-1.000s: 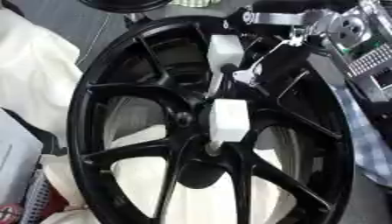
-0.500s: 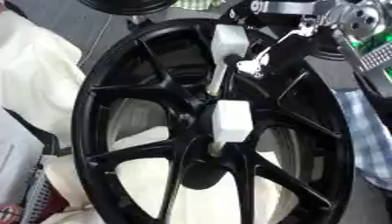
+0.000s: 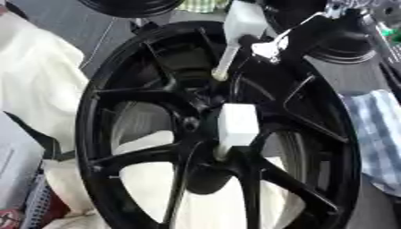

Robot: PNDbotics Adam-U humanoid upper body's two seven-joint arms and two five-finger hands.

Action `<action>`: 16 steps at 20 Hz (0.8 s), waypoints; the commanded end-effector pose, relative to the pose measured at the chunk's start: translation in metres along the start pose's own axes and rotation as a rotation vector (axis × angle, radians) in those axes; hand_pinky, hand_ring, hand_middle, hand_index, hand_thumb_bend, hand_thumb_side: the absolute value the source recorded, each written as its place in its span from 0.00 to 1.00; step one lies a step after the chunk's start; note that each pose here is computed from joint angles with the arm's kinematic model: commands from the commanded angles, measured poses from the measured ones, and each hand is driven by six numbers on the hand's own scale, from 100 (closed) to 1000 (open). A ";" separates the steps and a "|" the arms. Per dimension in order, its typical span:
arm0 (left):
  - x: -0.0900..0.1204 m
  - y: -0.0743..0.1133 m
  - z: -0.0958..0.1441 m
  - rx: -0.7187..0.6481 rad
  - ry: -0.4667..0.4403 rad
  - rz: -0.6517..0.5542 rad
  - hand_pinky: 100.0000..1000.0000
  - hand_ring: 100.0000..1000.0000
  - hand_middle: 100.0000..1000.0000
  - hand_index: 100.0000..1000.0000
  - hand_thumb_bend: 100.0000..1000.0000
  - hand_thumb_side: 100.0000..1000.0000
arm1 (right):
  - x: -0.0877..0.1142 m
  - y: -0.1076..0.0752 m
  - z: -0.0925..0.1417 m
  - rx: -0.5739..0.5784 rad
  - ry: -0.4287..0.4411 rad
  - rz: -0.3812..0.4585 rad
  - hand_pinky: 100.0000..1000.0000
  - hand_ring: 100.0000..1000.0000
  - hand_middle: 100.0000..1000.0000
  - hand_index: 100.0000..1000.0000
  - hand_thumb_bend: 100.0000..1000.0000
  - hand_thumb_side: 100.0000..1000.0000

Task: Pull the pin out of the wheel hub.

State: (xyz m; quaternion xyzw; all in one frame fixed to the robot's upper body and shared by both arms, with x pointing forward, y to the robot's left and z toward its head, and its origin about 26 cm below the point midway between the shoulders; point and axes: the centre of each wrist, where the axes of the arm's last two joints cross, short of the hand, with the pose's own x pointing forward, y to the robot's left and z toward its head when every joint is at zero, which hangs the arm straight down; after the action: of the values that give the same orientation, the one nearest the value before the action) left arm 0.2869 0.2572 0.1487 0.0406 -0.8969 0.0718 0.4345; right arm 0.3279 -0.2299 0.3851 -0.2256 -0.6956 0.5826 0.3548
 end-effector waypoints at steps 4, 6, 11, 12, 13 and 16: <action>0.007 0.001 -0.003 -0.005 -0.025 0.004 0.66 0.63 0.58 0.80 0.04 0.78 | 0.006 -0.022 0.021 -0.102 -0.009 0.011 0.67 0.46 0.06 0.17 0.00 0.13; 0.007 0.001 -0.003 -0.004 -0.024 0.003 0.66 0.63 0.58 0.80 0.04 0.78 | 0.004 -0.026 0.026 -0.133 -0.001 -0.005 0.68 0.46 0.06 0.18 0.00 0.12; 0.007 0.003 -0.002 0.001 -0.020 0.000 0.66 0.63 0.58 0.80 0.04 0.78 | -0.005 -0.039 0.046 -0.227 0.032 -0.035 0.68 0.45 0.06 0.17 0.00 0.11; 0.007 0.003 -0.002 0.002 -0.020 0.000 0.66 0.63 0.58 0.80 0.04 0.78 | -0.007 -0.041 0.050 -0.246 0.039 -0.044 0.69 0.45 0.06 0.17 0.00 0.11; 0.006 0.003 -0.002 0.003 -0.020 0.000 0.66 0.63 0.58 0.80 0.04 0.78 | -0.009 -0.043 0.053 -0.261 0.043 -0.055 0.69 0.45 0.05 0.17 0.00 0.11; 0.006 0.004 -0.002 0.007 -0.019 -0.002 0.66 0.63 0.58 0.80 0.04 0.78 | -0.018 -0.050 0.066 -0.306 0.074 -0.082 0.69 0.45 0.05 0.17 0.00 0.11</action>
State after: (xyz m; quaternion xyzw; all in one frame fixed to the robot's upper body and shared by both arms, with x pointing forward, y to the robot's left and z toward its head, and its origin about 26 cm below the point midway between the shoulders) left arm 0.2865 0.2591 0.1482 0.0427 -0.8958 0.0743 0.4361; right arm 0.3058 -0.2867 0.4089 -0.2479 -0.7640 0.4605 0.3778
